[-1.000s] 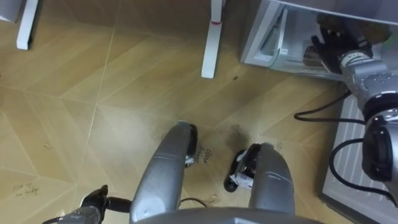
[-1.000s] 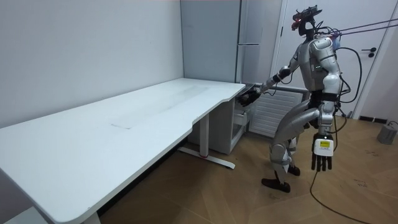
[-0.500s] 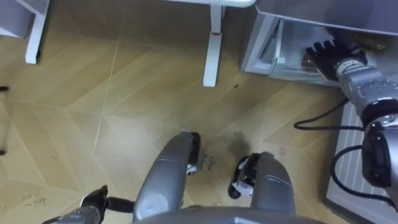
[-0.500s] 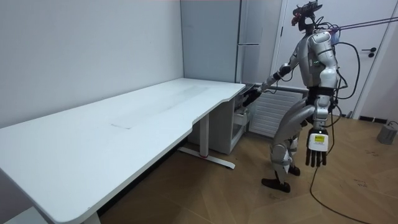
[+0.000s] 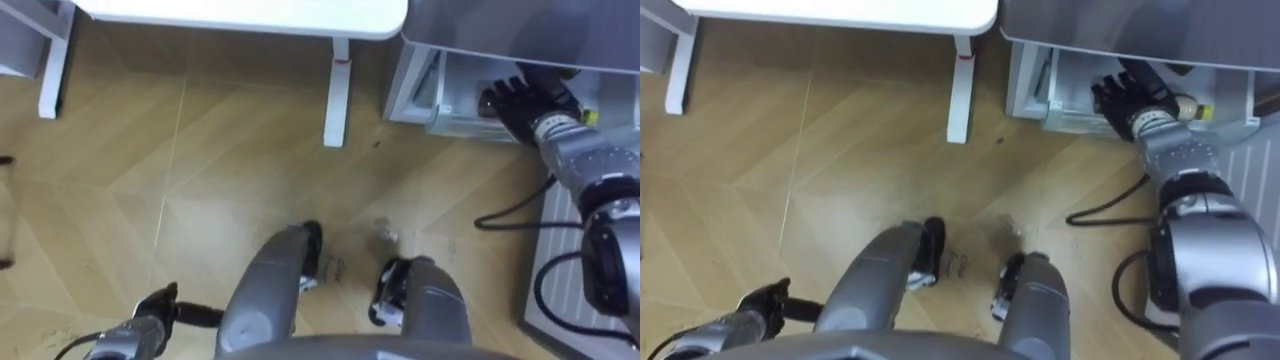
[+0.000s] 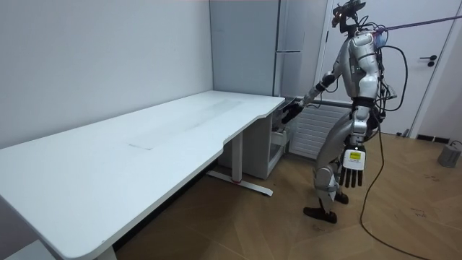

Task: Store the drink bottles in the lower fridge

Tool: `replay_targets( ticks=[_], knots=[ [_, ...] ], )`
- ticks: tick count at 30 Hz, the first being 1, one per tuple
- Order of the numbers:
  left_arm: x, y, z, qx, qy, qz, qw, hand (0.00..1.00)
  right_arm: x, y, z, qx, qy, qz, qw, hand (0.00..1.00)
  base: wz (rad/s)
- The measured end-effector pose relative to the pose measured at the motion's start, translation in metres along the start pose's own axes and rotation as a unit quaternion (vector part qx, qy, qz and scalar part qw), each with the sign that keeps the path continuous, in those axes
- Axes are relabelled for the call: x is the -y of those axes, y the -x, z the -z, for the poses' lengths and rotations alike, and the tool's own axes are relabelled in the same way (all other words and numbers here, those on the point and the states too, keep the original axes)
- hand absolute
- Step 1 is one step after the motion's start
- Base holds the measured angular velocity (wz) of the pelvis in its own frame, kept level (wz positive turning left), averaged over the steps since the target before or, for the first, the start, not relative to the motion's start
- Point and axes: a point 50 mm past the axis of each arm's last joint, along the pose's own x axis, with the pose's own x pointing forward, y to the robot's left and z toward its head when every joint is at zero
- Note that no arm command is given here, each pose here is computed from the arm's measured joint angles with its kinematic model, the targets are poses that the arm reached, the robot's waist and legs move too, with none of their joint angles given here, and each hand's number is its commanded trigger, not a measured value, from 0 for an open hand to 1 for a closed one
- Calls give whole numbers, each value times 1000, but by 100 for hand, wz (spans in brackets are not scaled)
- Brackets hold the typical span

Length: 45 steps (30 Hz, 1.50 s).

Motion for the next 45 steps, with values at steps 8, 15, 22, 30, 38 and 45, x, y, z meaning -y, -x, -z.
replay_targets(
  ticks=[8,15,22,30,38,45],
  knots=[
    [0,0,-6,15,1,0,1000,0,10,2,6,-16,2,5,1000,0,-2],
    [-3,0,-1,5,10,-6,1000,0,34,9,16,-34,7,25,999,0,1],
    [-7,1,12,-7,21,-12,1000,0,58,25,16,5,11,-1,1000,0,-11],
    [-8,3,23,-6,21,-16,1000,0,100,45,28,9,60,39,997,0,-14],
    [-10,6,34,-14,27,-20,999,0,139,67,45,-16,93,100,990,0,-4],
    [-10,12,62,-39,25,-28,999,0,173,85,57,-38,99,167,980,0,3]
  ],
)
